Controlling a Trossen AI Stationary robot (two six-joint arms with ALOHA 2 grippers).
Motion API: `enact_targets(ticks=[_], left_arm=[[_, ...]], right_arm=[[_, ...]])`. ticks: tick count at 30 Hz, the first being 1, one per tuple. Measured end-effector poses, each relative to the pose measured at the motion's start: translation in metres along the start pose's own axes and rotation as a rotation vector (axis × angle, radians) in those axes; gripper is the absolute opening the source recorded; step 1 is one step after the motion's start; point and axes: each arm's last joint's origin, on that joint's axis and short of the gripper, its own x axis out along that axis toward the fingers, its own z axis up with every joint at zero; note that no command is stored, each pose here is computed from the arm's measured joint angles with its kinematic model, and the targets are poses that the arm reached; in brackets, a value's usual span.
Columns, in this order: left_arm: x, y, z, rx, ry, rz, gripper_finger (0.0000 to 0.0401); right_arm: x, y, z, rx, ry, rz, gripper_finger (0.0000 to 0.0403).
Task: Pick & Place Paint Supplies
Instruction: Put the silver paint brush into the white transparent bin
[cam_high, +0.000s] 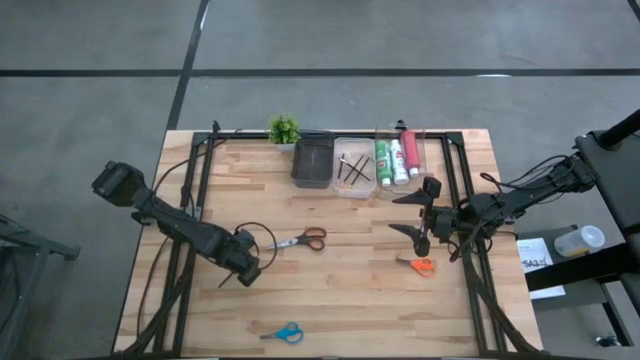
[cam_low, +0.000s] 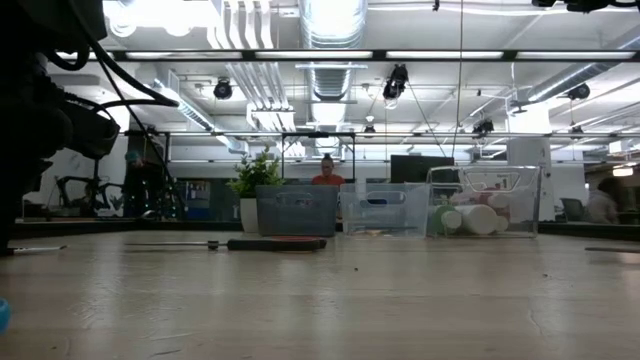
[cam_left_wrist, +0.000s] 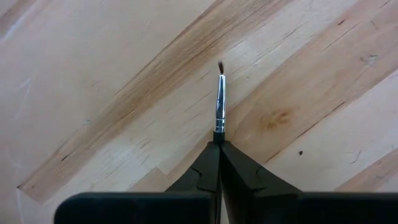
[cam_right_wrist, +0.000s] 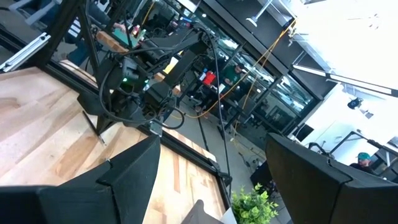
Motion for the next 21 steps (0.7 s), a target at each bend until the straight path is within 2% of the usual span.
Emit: enact_targets(ticks=[21], left_arm=[[-0.003,0.0009,0.0001,0.0,-0.013,-0.011,0.0012]], right_arm=[[0.0,0.0001,-0.0001,0.004,0.0,0.0,0.0288]])
